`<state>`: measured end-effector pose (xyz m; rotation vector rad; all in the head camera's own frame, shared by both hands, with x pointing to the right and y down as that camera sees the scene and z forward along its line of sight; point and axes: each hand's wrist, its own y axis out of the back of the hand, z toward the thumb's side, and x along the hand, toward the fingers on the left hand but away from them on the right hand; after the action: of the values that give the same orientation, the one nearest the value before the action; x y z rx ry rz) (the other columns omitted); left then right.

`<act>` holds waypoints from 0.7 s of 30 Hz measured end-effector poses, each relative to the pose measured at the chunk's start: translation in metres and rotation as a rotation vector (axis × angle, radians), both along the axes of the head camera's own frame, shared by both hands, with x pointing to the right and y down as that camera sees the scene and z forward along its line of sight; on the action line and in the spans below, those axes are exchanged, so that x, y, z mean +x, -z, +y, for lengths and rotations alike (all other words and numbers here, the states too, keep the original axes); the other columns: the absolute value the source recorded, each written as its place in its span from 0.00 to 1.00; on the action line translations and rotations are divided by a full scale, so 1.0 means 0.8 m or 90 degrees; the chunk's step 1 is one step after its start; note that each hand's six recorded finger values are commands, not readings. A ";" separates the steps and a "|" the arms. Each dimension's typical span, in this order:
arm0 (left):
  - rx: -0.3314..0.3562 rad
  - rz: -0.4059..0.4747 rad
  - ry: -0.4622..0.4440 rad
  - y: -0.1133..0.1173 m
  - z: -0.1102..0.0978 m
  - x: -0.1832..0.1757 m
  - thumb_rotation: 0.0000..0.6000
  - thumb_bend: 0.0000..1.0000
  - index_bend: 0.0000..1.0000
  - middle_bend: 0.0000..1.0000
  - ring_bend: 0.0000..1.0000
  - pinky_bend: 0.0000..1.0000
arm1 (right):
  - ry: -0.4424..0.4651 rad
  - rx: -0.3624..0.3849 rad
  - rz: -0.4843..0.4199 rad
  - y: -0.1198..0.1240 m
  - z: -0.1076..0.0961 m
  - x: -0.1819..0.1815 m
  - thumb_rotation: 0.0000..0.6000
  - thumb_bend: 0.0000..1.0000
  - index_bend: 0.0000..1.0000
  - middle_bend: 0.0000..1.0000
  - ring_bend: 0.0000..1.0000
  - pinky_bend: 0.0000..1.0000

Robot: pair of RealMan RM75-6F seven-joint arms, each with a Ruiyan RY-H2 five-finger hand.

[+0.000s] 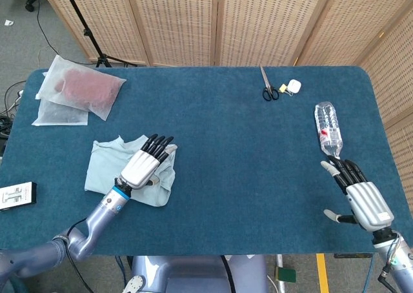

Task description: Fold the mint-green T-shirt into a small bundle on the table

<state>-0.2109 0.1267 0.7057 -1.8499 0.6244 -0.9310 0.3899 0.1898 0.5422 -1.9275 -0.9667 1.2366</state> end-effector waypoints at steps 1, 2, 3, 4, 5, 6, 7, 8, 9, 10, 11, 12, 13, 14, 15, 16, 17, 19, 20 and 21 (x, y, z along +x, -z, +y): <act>0.000 0.002 -0.001 0.000 0.000 0.003 1.00 0.00 0.00 0.00 0.00 0.00 | 0.000 0.000 0.000 0.000 0.000 0.000 1.00 0.05 0.00 0.00 0.00 0.00; 0.002 0.003 -0.003 -0.001 0.001 0.005 1.00 0.00 0.00 0.00 0.00 0.00 | 0.000 -0.001 -0.001 0.000 0.000 0.000 1.00 0.05 0.00 0.00 0.00 0.00; 0.003 0.003 -0.004 -0.001 0.001 0.007 1.00 0.00 0.00 0.00 0.00 0.00 | 0.001 -0.001 -0.001 0.000 0.000 0.000 1.00 0.05 0.00 0.00 0.00 0.00; 0.004 0.003 -0.006 -0.002 0.002 0.008 1.00 0.00 0.00 0.00 0.00 0.00 | 0.001 -0.001 -0.001 0.000 0.000 0.000 1.00 0.05 0.00 0.00 0.00 0.00; 0.005 0.000 -0.008 -0.003 0.002 0.010 1.00 0.00 0.00 0.00 0.00 0.00 | 0.000 -0.002 -0.001 0.000 0.000 0.000 1.00 0.05 0.00 0.00 0.00 0.00; 0.006 -0.002 -0.010 -0.004 0.002 0.011 1.00 0.00 0.00 0.00 0.00 0.00 | 0.000 -0.002 -0.001 0.000 0.000 0.000 1.00 0.05 0.00 0.00 0.00 0.00; 0.006 -0.005 -0.011 -0.005 0.003 0.011 1.00 0.00 0.00 0.00 0.00 0.00 | 0.001 -0.002 -0.002 0.000 0.000 0.000 1.00 0.05 0.00 0.00 0.00 0.00; 0.006 -0.008 -0.012 -0.006 0.003 0.012 1.00 0.00 0.00 0.00 0.00 0.00 | 0.001 -0.003 -0.003 0.000 0.000 0.000 1.00 0.05 0.00 0.00 0.00 0.00; 0.006 -0.010 -0.013 -0.008 0.003 0.012 1.00 0.00 0.00 0.00 0.00 0.00 | 0.001 -0.003 -0.003 0.000 0.000 0.000 1.00 0.05 0.00 0.00 0.00 0.00; 0.006 -0.013 -0.013 -0.009 0.003 0.012 1.00 0.00 0.00 0.00 0.00 0.00 | 0.001 -0.003 -0.003 0.001 0.000 0.000 1.00 0.05 0.00 0.00 0.00 0.00; 0.006 -0.017 -0.014 -0.010 0.003 0.011 1.00 0.00 0.00 0.00 0.00 0.00 | 0.001 -0.003 -0.004 0.001 0.000 0.000 1.00 0.05 0.00 0.00 0.00 0.00; 0.006 -0.019 -0.013 -0.011 0.003 0.011 1.00 0.00 0.00 0.00 0.00 0.00 | 0.001 -0.003 -0.004 0.001 0.000 0.000 1.00 0.05 0.00 0.00 0.00 0.00; 0.006 -0.021 -0.013 -0.012 0.003 0.010 1.00 0.00 0.00 0.00 0.00 0.00 | 0.001 -0.003 -0.004 0.001 0.001 0.000 1.00 0.05 0.00 0.00 0.00 0.00; 0.005 -0.024 -0.010 -0.014 0.002 0.009 1.00 0.00 0.00 0.00 0.00 0.00 | 0.001 -0.004 -0.004 0.001 0.001 0.000 1.00 0.06 0.00 0.00 0.00 0.00; 0.004 -0.026 -0.008 -0.015 0.002 0.008 1.00 0.00 0.00 0.00 0.00 0.00 | 0.002 -0.004 -0.004 0.001 0.001 0.000 1.00 0.06 0.00 0.00 0.00 0.00; 0.003 -0.027 -0.007 -0.016 0.001 0.007 1.00 0.00 0.00 0.00 0.00 0.00 | 0.002 -0.005 -0.004 0.000 0.001 0.000 1.00 0.06 0.00 0.00 0.00 0.00; 0.001 -0.030 -0.004 -0.018 0.001 0.005 1.00 0.00 0.00 0.00 0.00 0.00 | 0.002 -0.005 -0.004 0.000 0.001 0.000 1.00 0.07 0.00 0.00 0.00 0.00; -0.003 -0.029 -0.002 -0.019 0.001 0.004 1.00 0.00 0.00 0.00 0.00 0.00 | 0.003 -0.005 -0.004 0.000 0.001 0.000 1.00 0.08 0.00 0.00 0.00 0.00; -0.005 -0.027 0.000 -0.020 0.001 0.004 1.00 0.00 0.00 0.00 0.00 0.00 | 0.003 -0.005 -0.004 0.000 0.001 -0.001 1.00 0.08 0.00 0.00 0.00 0.00; -0.007 -0.026 0.001 -0.020 0.001 0.004 1.00 0.00 0.00 0.00 0.00 0.00 | 0.004 -0.006 -0.004 0.000 0.001 -0.001 1.00 0.08 0.00 0.00 0.00 0.00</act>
<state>-0.2080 0.1279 0.7219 -1.8361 0.5967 -0.9723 0.3893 0.1908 0.5422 -1.9403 -0.9594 1.2348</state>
